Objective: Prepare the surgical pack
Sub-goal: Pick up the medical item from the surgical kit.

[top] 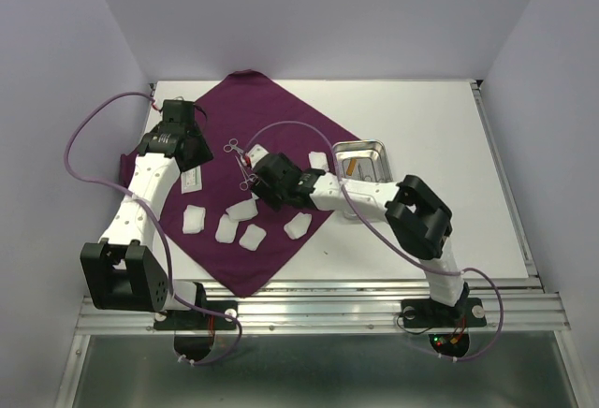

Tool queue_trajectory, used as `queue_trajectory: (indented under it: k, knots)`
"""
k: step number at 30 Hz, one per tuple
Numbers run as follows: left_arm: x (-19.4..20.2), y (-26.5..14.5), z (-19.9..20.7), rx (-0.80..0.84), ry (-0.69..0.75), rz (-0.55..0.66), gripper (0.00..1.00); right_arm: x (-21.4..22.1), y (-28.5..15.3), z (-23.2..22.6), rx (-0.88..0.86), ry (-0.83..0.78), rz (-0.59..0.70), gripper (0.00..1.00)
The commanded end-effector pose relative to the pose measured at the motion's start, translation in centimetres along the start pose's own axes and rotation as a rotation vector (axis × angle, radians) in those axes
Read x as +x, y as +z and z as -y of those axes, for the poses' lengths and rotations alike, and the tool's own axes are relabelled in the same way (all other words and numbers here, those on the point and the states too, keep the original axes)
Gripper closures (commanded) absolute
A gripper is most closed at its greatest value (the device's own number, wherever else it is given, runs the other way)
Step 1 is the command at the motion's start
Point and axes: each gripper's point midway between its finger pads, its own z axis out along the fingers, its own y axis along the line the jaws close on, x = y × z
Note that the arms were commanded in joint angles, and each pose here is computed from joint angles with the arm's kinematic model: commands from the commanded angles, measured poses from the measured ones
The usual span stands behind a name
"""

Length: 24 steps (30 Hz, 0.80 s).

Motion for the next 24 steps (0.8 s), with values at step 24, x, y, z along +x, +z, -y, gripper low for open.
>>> queue_trajectory:
  k: [24]
  knots:
    - [-1.4,-1.5,-0.1,0.012,-0.019,0.052,0.57,-2.7,6.0,-4.0,-0.267,-0.049,0.029,0.08]
